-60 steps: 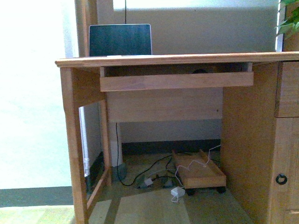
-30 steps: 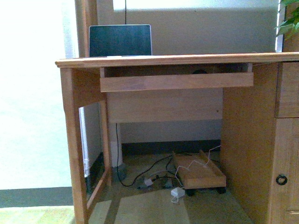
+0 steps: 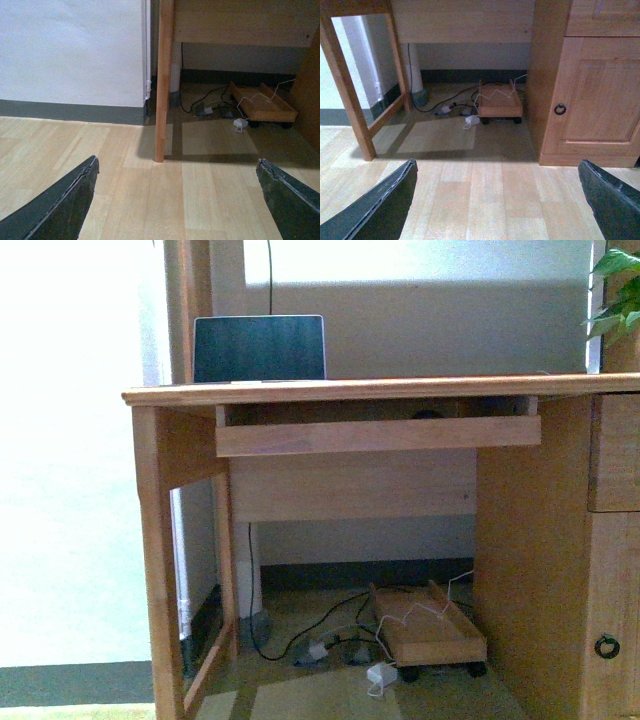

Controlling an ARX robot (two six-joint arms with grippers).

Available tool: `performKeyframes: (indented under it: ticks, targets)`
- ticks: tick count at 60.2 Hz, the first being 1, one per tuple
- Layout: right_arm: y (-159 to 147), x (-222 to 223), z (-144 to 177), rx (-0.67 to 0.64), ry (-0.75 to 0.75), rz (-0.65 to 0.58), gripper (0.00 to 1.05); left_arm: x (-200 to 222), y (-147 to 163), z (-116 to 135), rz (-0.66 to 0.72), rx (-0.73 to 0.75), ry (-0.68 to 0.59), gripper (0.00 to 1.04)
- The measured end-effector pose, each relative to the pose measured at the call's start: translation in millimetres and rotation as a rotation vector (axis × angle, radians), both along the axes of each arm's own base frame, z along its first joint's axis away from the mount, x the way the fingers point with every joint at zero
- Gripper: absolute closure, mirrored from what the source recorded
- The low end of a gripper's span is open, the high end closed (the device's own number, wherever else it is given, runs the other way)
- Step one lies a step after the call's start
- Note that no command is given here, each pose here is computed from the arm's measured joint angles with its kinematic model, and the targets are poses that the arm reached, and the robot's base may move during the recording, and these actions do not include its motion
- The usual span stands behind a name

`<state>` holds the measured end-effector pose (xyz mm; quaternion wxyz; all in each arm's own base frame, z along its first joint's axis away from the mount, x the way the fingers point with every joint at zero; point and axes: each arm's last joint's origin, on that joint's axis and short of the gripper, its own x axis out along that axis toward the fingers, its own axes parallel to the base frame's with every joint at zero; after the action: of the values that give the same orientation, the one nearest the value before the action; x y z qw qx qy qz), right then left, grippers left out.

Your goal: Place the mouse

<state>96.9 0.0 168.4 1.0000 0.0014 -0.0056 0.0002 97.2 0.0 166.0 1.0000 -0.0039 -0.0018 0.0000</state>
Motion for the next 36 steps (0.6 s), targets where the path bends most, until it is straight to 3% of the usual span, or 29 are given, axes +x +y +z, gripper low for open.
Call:
performKeyframes:
  ticks: [36]
  targets:
    - [0.0, 0.0, 0.0, 0.000, 0.000, 0.000, 0.07, 0.0, 0.0, 0.0, 0.000, 0.000, 0.000, 0.08]
